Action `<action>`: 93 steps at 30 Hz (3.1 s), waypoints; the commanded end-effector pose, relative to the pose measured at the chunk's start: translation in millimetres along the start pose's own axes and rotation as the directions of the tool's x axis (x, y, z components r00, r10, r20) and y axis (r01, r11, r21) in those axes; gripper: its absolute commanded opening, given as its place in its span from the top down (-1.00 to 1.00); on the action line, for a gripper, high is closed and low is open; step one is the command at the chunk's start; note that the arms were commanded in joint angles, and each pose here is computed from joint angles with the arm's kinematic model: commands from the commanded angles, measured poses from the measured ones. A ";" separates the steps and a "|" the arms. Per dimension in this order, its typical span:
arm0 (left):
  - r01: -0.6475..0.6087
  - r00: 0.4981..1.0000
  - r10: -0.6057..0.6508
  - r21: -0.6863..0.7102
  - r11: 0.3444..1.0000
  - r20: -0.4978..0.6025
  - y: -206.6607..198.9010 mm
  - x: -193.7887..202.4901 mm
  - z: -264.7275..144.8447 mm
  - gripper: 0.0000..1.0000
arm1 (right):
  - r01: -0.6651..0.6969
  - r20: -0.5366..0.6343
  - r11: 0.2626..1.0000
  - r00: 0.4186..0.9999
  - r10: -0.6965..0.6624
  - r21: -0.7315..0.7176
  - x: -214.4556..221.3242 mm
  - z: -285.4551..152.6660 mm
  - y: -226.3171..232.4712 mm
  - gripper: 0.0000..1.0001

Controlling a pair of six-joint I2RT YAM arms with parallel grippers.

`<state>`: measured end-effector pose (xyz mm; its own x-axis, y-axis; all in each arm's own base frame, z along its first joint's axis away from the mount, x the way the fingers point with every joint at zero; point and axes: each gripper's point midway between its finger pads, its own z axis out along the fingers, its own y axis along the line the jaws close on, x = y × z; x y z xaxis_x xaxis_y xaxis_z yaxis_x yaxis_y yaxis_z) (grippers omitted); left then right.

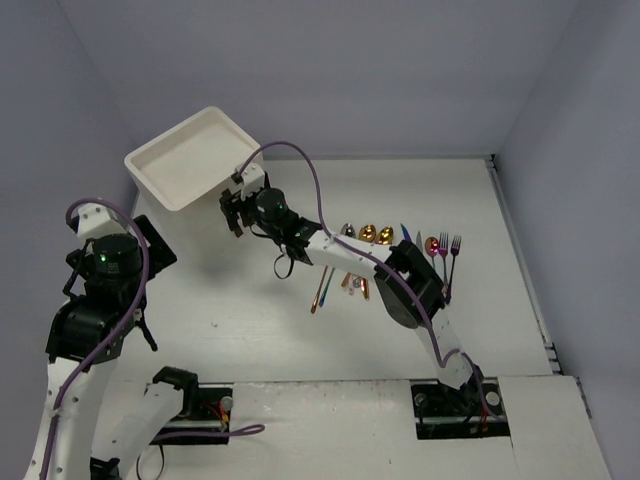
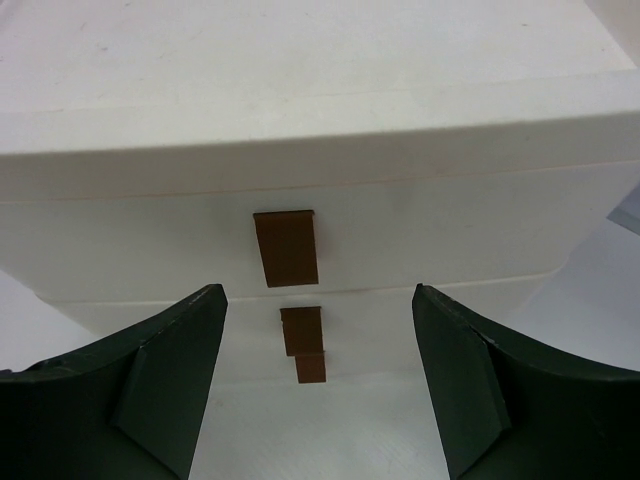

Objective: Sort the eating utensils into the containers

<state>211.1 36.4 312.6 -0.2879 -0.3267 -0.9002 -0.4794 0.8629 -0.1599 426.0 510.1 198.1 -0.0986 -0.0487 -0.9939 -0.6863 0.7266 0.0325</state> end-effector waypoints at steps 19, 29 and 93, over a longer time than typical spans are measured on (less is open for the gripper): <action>-0.013 1.000 0.013 0.038 0.999 0.003 -8.5 -0.8 2.5 -0.72 | 0.007 0.218 0.999 0.976 -0.015 0.038 -71.7 10.5 -2.2 0.38; -0.021 1.000 0.021 0.041 0.999 -0.004 -8.1 3.0 3.2 -0.72 | 0.008 0.202 0.999 0.979 -0.017 0.045 -73.1 -7.1 -5.3 1.00; -0.173 0.942 0.328 0.736 0.654 -0.070 -179.8 3.4 -42.8 -0.72 | -0.177 0.038 0.803 0.981 0.189 0.569 -46.5 -325.0 -192.4 -0.69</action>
<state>245.5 -82.5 337.0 -0.5124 -0.0792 -0.8551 0.1771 0.9646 -0.1955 330.0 211.3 262.9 -0.1976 0.0015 -0.9803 -0.3020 0.9513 0.0623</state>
